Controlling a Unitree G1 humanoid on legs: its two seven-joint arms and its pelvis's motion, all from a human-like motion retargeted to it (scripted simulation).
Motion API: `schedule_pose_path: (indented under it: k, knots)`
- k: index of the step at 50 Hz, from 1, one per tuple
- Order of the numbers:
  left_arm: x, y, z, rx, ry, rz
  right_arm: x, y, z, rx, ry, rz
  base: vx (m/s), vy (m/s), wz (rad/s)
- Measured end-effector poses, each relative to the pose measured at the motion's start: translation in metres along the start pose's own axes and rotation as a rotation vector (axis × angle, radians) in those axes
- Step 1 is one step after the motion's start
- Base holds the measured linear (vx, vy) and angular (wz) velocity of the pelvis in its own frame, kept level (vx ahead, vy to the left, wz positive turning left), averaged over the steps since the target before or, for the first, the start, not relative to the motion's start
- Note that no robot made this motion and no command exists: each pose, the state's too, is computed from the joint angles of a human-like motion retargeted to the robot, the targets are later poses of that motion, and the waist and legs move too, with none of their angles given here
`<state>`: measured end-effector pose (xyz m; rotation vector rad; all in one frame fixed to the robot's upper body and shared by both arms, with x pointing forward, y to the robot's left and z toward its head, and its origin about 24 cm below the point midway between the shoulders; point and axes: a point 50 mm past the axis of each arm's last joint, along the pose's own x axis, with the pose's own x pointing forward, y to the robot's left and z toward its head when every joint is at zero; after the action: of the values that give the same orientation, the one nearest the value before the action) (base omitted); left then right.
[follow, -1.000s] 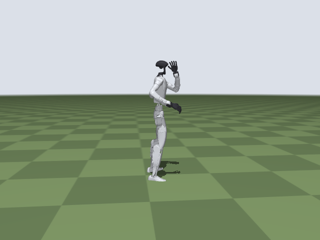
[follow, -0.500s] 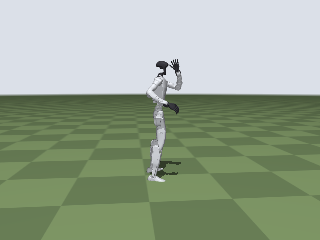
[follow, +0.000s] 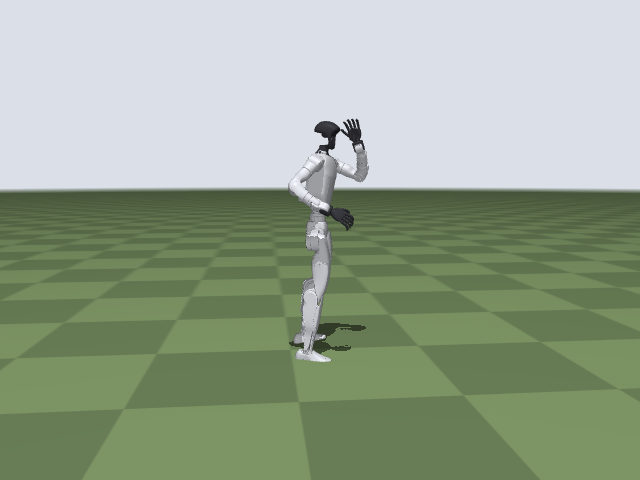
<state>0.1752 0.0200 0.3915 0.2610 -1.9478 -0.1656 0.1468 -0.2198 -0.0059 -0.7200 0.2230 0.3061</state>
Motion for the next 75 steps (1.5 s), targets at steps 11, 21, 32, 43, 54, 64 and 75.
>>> schedule_pose_path:
  k: [11,21,32,43,54,64,75]
  knots:
    - [0.001,-0.003,0.002,-0.029,0.004,0.007,0.002,-0.001,0.000,0.003,-0.004,0.004,0.01,-0.03,-0.01]
    - [0.000,-0.003,0.000,-0.032,0.013,0.000,0.005,-0.008,0.002,-0.009,-0.012,-0.022,0.00,0.00,0.00]
    - [-0.004,0.000,0.003,-0.045,0.016,0.020,0.001,-0.004,-0.003,0.008,0.011,-0.022,0.00,0.00,0.00]
    - [-0.010,0.004,-0.004,-0.021,0.056,0.021,0.009,-0.009,0.004,0.000,-0.024,-0.045,0.00,0.03,0.15]
    - [-0.020,0.007,-0.002,-0.014,0.062,-0.003,0.008,-0.011,0.002,0.008,-0.013,-0.093,0.00,0.06,0.34]
    - [-0.021,0.002,-0.002,-0.049,0.079,-0.011,0.036,-0.025,0.055,-0.012,-0.263,-0.160,-0.02,0.06,0.29]
    - [-0.035,0.013,-0.001,-0.079,0.133,0.003,0.046,-0.058,0.179,0.114,-0.820,-0.334,-0.03,0.05,0.14]
